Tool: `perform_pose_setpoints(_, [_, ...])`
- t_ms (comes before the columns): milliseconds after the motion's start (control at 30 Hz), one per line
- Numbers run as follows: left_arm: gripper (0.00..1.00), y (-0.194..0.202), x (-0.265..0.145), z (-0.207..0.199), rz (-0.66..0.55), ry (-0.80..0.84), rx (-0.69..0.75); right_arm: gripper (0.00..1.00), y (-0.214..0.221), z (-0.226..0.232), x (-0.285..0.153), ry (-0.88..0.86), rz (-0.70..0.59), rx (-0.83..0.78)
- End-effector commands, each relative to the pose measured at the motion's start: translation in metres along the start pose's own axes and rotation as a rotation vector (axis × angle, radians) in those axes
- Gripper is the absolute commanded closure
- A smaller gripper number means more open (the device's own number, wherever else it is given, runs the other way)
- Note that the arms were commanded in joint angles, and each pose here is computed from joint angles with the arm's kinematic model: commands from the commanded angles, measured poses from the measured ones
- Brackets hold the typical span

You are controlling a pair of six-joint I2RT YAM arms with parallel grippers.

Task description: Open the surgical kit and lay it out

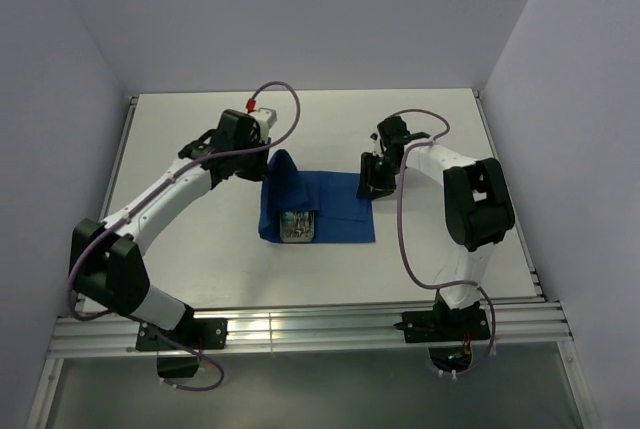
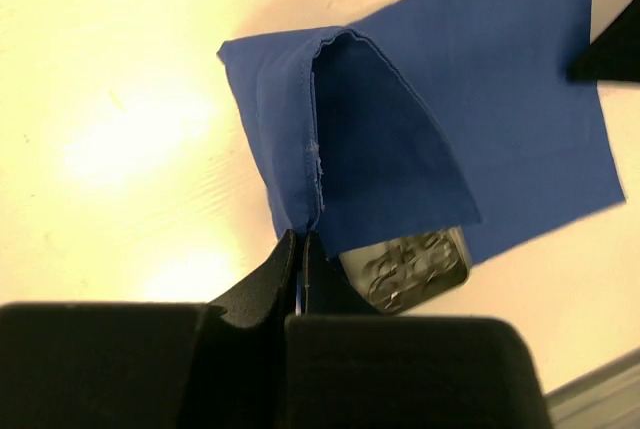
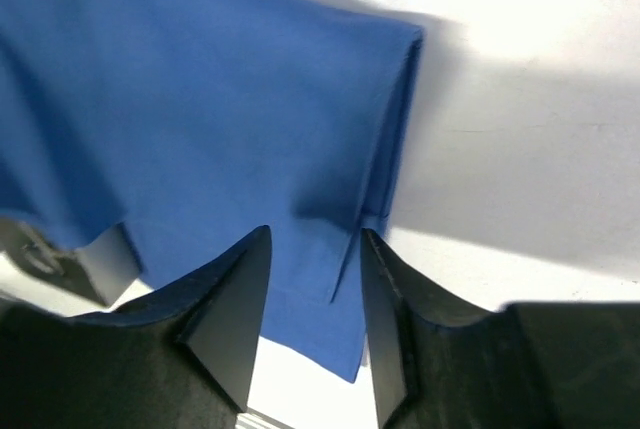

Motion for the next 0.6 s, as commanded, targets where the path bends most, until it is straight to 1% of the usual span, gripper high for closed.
perform_pose_setpoints(0, [1.0,0.011,-0.01,0.018,-0.083,0.132,0.078,0.5,-0.006,0.012,-0.028,-0.097,-0.077,-0.087])
perform_pose_setpoints(67, [1.0,0.028,-0.011,0.025,-0.077,0.146,0.09,0.47,-0.007,0.014,-0.034,-0.126,-0.079,-0.114])
perform_pose_setpoints(100, [1.0,0.032,-0.01,0.033,-0.09,0.131,0.084,0.44,-0.007,0.015,-0.035,-0.134,-0.076,-0.123])
perform_pose_setpoints(167, [1.0,0.05,-0.007,0.037,-0.081,0.15,0.099,0.39,-0.008,0.017,-0.041,-0.169,-0.07,-0.151])
perform_pose_setpoints(200, [1.0,0.053,-0.005,0.043,-0.096,0.143,0.088,0.34,-0.007,0.017,-0.042,-0.174,-0.064,-0.156])
perform_pose_setpoints(233, [1.0,0.067,-0.001,0.047,-0.083,0.147,0.125,0.32,-0.007,0.019,-0.044,-0.183,-0.064,-0.171])
perform_pose_setpoints(267, [1.0,0.073,0.0,0.054,-0.093,0.15,0.121,0.27,-0.007,0.02,-0.047,-0.202,-0.059,-0.18])
perform_pose_setpoints(300, [1.0,0.074,0.0,0.059,-0.133,0.149,0.139,0.25,-0.006,0.02,-0.048,-0.21,-0.056,-0.185])
perform_pose_setpoints(333, [0.96,0.087,0.003,0.062,-0.126,0.154,0.138,0.23,-0.006,0.021,-0.05,-0.218,-0.056,-0.195])
perform_pose_setpoints(433, [0.88,0.095,0.005,0.082,-0.155,0.113,0.124,0.2,-0.004,0.022,-0.056,-0.24,-0.062,-0.217])
perform_pose_setpoints(533, [0.85,0.094,0.0,0.111,-0.187,0.106,0.071,0.21,-0.003,0.022,-0.059,-0.238,-0.07,-0.225])
perform_pose_setpoints(567, [0.86,0.095,-0.004,0.122,-0.193,0.09,0.044,0.23,-0.003,0.022,-0.059,-0.235,-0.072,-0.224])
Point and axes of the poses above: each gripper's point midway between its finger pads, its own x axis out along the fingers, its own z axis along the line the jaws close on, y = z × x, the point moved 10 cm from there along -x, back along the fingers, and after that the axes turned 15 degrees about x, right-handed, at the moved point
